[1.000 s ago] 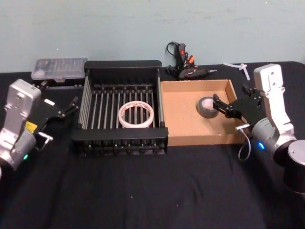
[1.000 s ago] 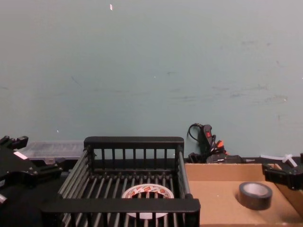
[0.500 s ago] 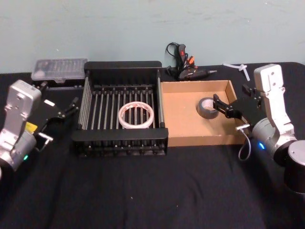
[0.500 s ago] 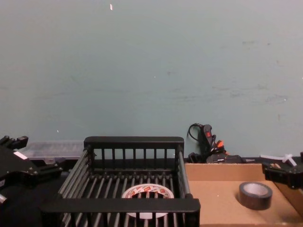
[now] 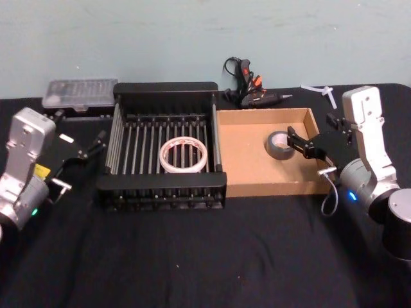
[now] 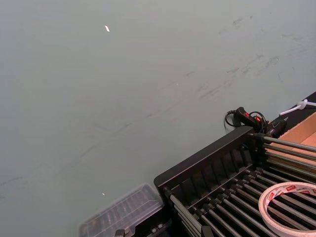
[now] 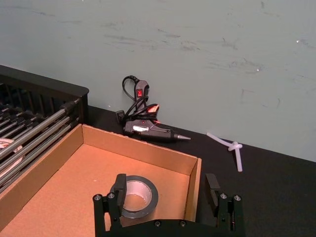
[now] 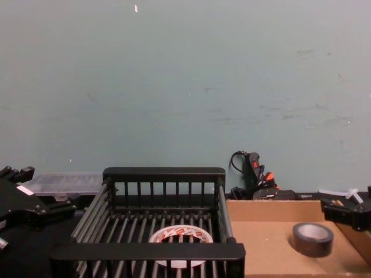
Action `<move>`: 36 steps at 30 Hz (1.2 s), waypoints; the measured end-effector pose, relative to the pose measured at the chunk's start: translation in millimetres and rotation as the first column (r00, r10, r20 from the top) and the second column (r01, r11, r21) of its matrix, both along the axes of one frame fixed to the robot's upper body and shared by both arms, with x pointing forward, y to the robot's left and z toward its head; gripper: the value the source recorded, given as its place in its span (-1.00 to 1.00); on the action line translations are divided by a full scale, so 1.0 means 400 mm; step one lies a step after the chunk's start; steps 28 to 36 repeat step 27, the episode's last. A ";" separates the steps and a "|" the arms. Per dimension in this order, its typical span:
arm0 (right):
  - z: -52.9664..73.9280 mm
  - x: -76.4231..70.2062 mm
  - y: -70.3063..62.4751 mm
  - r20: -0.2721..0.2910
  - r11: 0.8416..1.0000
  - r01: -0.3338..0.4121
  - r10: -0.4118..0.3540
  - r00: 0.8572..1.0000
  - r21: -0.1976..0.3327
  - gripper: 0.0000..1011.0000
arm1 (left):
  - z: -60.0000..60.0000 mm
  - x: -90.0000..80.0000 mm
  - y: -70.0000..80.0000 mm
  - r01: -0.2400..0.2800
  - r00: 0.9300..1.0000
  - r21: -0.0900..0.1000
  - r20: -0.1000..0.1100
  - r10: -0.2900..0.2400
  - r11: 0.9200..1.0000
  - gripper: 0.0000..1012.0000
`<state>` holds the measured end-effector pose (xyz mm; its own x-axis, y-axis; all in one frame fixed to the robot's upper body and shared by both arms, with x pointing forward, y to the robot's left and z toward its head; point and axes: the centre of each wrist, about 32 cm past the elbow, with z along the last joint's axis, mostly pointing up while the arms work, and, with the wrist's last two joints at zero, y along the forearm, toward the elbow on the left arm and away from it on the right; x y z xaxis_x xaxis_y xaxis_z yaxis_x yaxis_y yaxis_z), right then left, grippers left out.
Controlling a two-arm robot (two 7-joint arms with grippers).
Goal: Pick up the white tape and place it into the black box , Pick up the silver tape and place it into the brown box.
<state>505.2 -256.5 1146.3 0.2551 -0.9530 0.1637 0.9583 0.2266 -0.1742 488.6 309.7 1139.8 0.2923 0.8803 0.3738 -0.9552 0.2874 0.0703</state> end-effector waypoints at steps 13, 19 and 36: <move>0.000 0.000 0.000 0.000 1.000 0.000 0.000 1.000 0.000 0.98 | 0.000 0.000 0.000 0.000 1.000 0.000 0.000 0.000 1.000 0.98; 0.000 0.000 0.000 0.000 1.000 0.000 0.000 1.000 0.000 0.98 | 0.000 0.000 0.000 0.000 1.000 0.000 0.000 0.000 1.000 0.98; 0.000 0.000 0.000 0.000 1.000 0.000 0.000 1.000 0.000 0.98 | 0.000 0.000 0.000 0.000 1.000 0.000 0.000 0.000 1.000 0.98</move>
